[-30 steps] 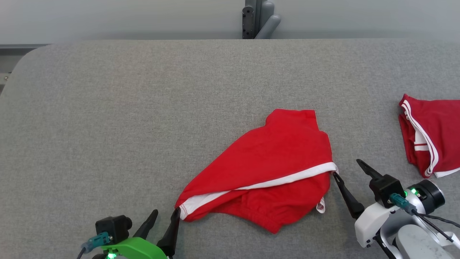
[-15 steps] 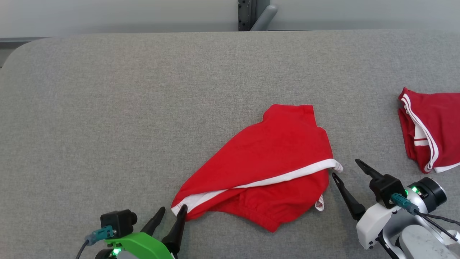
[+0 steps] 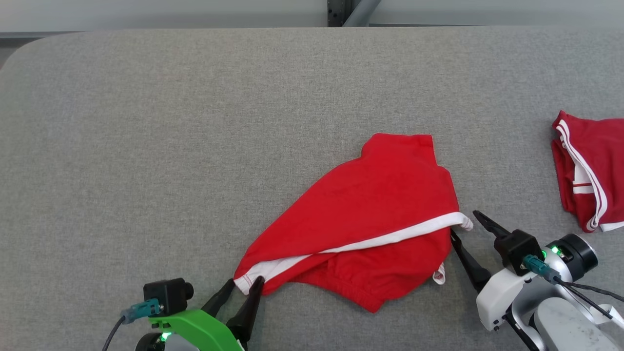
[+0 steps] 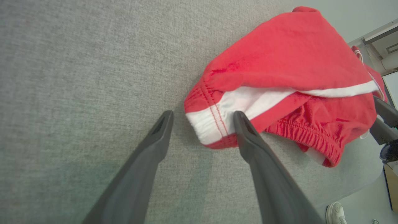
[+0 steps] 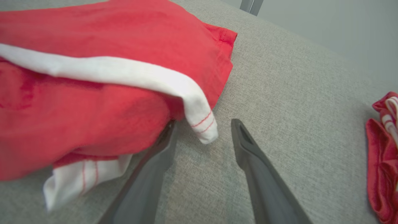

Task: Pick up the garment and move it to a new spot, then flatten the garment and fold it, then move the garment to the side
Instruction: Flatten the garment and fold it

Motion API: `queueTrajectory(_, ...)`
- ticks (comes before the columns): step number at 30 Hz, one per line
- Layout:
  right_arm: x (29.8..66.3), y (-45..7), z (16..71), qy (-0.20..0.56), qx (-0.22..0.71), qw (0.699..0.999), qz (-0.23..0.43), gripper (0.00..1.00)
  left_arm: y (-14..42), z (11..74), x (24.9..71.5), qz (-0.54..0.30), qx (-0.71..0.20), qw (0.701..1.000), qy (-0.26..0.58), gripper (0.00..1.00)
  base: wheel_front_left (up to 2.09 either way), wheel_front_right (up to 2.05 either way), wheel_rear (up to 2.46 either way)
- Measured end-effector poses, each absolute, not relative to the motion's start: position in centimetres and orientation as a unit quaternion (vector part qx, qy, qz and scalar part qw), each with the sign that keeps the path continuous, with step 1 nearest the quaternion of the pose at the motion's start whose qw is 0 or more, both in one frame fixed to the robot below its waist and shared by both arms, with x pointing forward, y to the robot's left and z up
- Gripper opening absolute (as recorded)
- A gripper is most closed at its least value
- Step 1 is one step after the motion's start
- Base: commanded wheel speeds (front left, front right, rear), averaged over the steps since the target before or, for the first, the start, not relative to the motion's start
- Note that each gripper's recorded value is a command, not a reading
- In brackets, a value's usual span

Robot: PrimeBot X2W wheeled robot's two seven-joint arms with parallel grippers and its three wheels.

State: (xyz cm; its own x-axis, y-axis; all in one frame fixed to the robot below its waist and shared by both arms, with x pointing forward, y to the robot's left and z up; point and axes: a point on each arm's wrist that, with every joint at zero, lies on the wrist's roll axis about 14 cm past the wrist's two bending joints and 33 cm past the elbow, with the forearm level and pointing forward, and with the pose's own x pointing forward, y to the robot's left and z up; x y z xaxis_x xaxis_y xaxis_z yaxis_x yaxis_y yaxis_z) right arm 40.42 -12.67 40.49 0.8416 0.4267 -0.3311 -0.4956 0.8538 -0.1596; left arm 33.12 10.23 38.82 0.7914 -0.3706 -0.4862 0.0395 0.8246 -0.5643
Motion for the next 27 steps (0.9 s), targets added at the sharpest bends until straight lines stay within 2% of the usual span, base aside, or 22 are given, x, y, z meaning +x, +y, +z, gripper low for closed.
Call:
queueTrajectory(3, 40.8, -12.4, 40.4, 0.141, -0.118, 0.952, 0.245, 0.79, 10.2, 38.6, 33.1, -0.112, -0.275, 0.904, 0.306, 1.00, 0.00, 0.00, 0.00)
queueTrajectory(5, 40.8, -12.3, 40.2, 0.143, -0.118, 0.952, 0.246, 0.67, 10.3, 38.6, 33.2, -0.113, -0.274, 0.905, 0.306, 1.00, 0.00, 0.00, 0.00)
queueTrajectory(7, 40.8, -12.3, 40.2, 0.142, -0.117, 0.952, 0.246, 0.48, 10.3, 38.6, 33.2, -0.113, -0.274, 0.905, 0.306, 1.00, 0.00, 0.00, 0.00)
queueTrajectory(10, 40.9, -12.3, 40.3, 0.140, -0.118, 0.952, 0.245, 0.37, 10.2, 38.7, 33.2, -0.115, -0.276, 0.905, 0.304, 1.00, 0.00, 0.00, 0.00)
queueTrajectory(13, 40.9, -12.4, 40.5, 0.136, -0.118, 0.953, 0.244, 0.33, 10.1, 38.9, 33.1, -0.117, -0.277, 0.904, 0.303, 1.00, 0.00, 0.00, 0.00)
queueTrajectory(16, 40.8, -12.5, 40.7, 0.133, -0.119, 0.953, 0.243, 0.23, 9.7, 39.1, 33.0, -0.125, -0.281, 0.902, 0.303, 1.00, 0.00, 0.00, 0.00)
queueTrajectory(17, 40.8, -12.5, 40.9, 0.132, -0.120, 0.954, 0.243, 0.12, 9.7, 39.2, 32.9, -0.126, -0.284, 0.901, 0.302, 0.96, 0.00, 0.00, 0.00)
queueTrajectory(18, 40.8, -12.5, 40.9, 0.130, -0.120, 0.954, 0.242, 0.00, 9.6, 39.3, 32.9, -0.127, -0.285, 0.901, 0.302, 0.62, 0.00, 0.00, 0.00)
queueTrajectory(19, 40.8, -12.5, 41.0, 0.129, -0.120, 0.954, 0.242, 0.00, 9.5, 39.4, 32.9, -0.129, -0.286, 0.901, 0.301, 0.37, 0.00, 0.00, 0.00)
queueTrajectory(21, 40.8, -12.4, 41.2, 0.128, -0.120, 0.954, 0.243, 0.00, 9.3, 39.6, 32.9, -0.131, -0.290, 0.900, 0.298, 0.00, 0.00, 0.00, 0.00)
queueTrajectory(27, 40.9, -12.9, 42.0, 0.120, -0.111, 0.958, 0.234, 0.00, 8.6, 40.7, 33.3, -0.145, -0.302, 0.900, 0.279, 0.00, 0.00, 0.00, 0.00)
